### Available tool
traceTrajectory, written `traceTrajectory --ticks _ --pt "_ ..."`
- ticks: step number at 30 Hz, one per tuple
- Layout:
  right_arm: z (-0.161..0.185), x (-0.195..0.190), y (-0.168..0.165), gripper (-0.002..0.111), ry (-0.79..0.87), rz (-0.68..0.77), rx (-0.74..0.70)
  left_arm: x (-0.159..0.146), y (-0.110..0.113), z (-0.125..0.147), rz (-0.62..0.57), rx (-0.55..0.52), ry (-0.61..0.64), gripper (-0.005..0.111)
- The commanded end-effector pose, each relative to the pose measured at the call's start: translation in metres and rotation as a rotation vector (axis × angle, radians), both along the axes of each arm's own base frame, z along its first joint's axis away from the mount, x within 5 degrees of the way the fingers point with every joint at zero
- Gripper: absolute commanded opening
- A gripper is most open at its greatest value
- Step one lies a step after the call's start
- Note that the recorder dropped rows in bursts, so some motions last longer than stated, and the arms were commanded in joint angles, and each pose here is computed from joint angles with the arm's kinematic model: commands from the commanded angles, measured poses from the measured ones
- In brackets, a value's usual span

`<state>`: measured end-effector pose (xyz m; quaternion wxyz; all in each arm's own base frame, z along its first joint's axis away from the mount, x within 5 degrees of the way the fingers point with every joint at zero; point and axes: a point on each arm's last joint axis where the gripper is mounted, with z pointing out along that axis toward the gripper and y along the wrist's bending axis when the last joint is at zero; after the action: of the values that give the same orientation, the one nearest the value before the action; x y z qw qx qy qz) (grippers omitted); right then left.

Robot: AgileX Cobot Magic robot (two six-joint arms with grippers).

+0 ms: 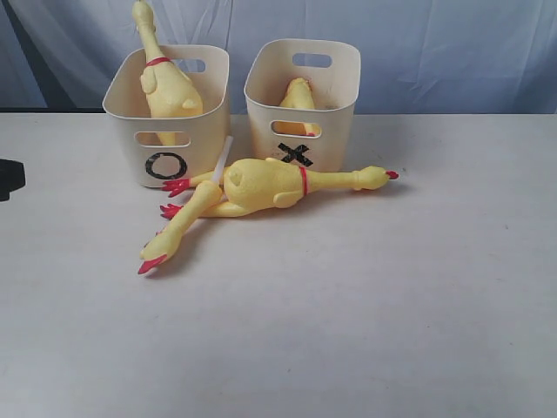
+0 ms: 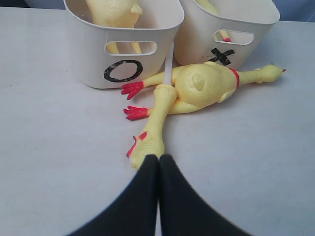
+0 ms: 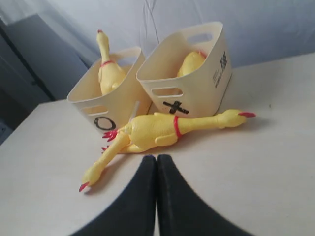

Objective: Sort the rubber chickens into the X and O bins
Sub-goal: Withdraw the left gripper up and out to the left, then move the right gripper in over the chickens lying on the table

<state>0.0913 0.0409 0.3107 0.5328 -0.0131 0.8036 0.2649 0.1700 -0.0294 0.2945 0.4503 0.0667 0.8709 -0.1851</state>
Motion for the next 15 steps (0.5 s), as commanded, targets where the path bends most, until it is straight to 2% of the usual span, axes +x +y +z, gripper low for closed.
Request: traceTrajectory --ticks 1,7,15 --pt "0.014 0.037 0.007 -0.001 0.120 0.053 -0.002 -0.002 -0.002 -0.001 -0.010 -0.009 0.000 0.000" --pt "0.023 0.092 0.016 -0.001 0.258 0.102 0.067 -0.002 -0.002 -0.001 -0.013 -0.009 0.003 0.000" --pt "0.003 0.157 0.023 -0.001 0.414 0.111 0.128 -0.003 -0.002 -0.001 -0.015 -0.008 0.003 0.000"
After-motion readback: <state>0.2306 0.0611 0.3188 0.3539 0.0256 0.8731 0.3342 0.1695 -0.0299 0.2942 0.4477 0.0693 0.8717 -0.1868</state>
